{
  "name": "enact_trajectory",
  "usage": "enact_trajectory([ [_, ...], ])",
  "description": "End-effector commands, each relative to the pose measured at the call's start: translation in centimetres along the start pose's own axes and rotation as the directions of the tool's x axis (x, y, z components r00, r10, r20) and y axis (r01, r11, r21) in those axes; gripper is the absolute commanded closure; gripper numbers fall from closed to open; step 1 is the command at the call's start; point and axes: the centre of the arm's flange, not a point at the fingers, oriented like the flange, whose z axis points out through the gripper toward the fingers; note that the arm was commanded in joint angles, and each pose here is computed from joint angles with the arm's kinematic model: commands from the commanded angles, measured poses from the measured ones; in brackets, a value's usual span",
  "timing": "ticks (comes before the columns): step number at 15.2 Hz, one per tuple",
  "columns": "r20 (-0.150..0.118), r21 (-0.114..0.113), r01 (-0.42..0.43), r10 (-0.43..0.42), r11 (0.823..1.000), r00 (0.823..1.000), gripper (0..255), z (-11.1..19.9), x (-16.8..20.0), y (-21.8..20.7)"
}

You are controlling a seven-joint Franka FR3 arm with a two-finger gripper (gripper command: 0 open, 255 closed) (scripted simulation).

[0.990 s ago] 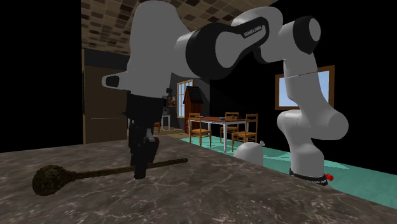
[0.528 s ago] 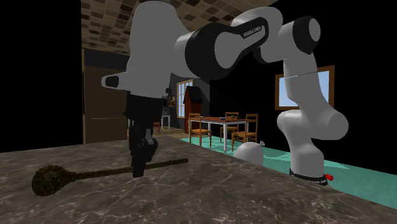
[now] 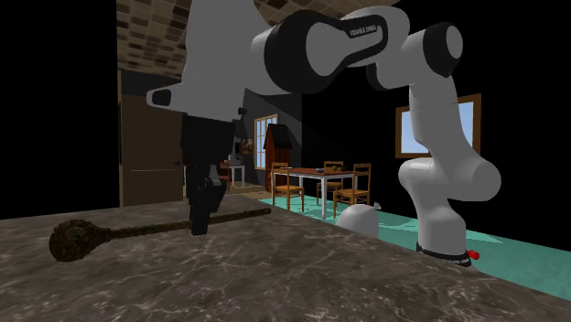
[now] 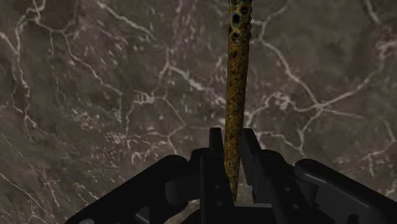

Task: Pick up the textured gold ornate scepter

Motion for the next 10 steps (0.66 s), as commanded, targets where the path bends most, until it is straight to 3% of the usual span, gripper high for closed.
enact_trajectory([
  [1, 0.0, 0.0, 0.0, 0.0, 1.0, 1.0, 255, -1.0, 0.1, 0.1],
  [10, 0.0, 0.0, 0.0, 0.0, 1.0, 1.0, 255, -4.7, 0.4, 0.7],
])
